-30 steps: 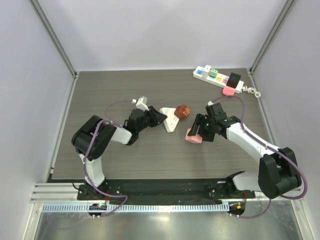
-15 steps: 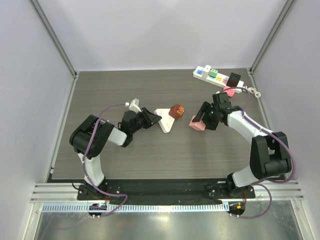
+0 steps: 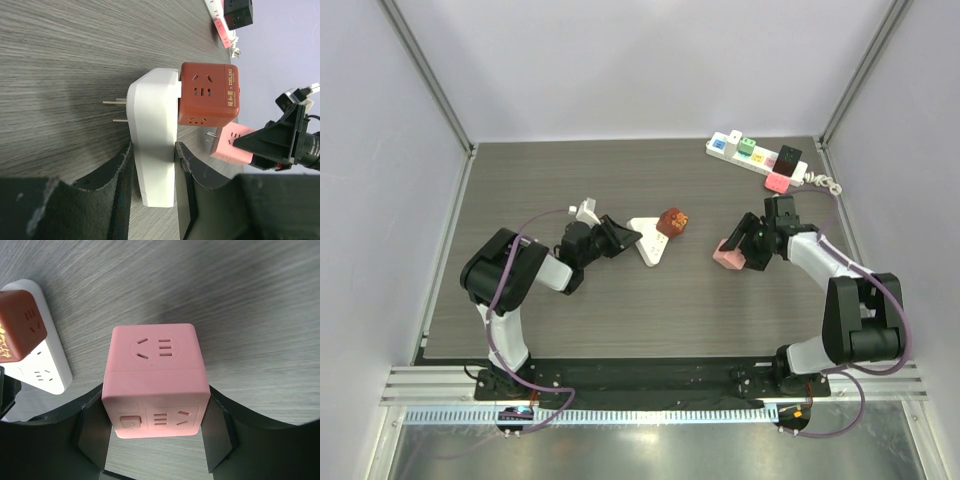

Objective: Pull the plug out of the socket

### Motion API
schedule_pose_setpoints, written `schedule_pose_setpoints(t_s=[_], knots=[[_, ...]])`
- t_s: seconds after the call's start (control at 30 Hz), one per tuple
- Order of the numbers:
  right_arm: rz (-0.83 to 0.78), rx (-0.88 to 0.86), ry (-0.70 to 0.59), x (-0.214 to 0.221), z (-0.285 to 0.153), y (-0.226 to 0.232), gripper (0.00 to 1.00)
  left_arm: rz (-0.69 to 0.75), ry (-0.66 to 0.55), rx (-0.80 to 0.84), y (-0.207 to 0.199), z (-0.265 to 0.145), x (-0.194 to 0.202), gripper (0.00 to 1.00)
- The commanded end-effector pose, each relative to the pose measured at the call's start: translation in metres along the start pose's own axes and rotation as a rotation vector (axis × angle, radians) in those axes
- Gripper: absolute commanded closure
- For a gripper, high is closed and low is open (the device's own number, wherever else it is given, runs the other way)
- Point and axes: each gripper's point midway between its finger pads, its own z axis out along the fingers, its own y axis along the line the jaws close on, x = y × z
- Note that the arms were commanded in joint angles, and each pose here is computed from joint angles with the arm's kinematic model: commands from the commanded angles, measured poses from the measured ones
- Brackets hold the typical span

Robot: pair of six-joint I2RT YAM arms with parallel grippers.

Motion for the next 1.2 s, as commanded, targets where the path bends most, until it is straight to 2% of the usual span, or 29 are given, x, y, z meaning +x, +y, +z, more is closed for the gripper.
schedule_pose_setpoints(t_s=[0.0,0.13,0.17,0.23,0.27,0.33,0.4,0.43,0.47,0.57,0.6,0.63,0.87,1.0,1.17], knots=[[0.000,-0.072,-0.031,-0.006,-0.014,0.003,0.89,0.007,0.015,-0.017,0.011,-0.002,0.004,1.00],[0.038,-0.085,0.002,0.002,-0.015,-0.011,0.84,0.005,0.016,-0.016,0.012,-0.001,0.005,1.00],[0.031,-0.086,0.006,0.004,-0.015,-0.014,0.76,0.005,0.016,-0.016,0.012,-0.001,0.005,1.00],[0.042,-0.091,0.016,0.006,-0.015,-0.021,0.69,0.007,0.019,-0.014,0.012,-0.001,0.006,1.00],[0.043,-0.090,0.018,0.006,-0.015,-0.023,0.61,0.005,0.016,-0.014,0.012,-0.001,0.005,1.00],[0.043,-0.084,0.011,0.006,-0.017,-0.029,0.56,0.007,0.019,-0.012,0.012,0.000,0.005,1.00],[0.046,-0.080,-0.001,0.004,-0.020,-0.033,0.44,0.006,0.021,-0.015,0.013,-0.001,0.006,1.00],[0.051,-0.080,-0.008,0.003,-0.021,-0.035,0.43,0.006,0.023,-0.013,0.012,-0.001,0.007,1.00],[0.054,-0.079,-0.008,0.003,-0.022,-0.036,0.30,0.006,0.023,-0.013,0.012,0.000,0.007,1.00],[0.044,-0.062,-0.009,0.003,-0.025,-0.040,0.10,0.007,0.021,-0.013,0.012,0.000,0.006,1.00],[0.036,-0.049,-0.007,0.002,-0.028,-0.041,0.08,0.006,0.023,-0.013,0.012,0.000,0.006,1.00],[0.022,-0.032,-0.011,0.001,-0.030,-0.043,0.01,0.006,0.024,-0.012,0.012,0.000,0.007,1.00],[-0.042,0.115,-0.098,-0.023,-0.056,-0.057,0.00,0.010,0.032,-0.004,0.010,-0.001,0.008,1.00],[-0.054,0.108,-0.172,-0.041,-0.077,-0.044,0.00,0.011,0.036,0.001,0.009,-0.001,0.009,1.00],[-0.086,0.058,-0.201,-0.047,-0.090,-0.023,0.00,0.019,0.040,0.003,0.008,0.000,0.012,1.00]])
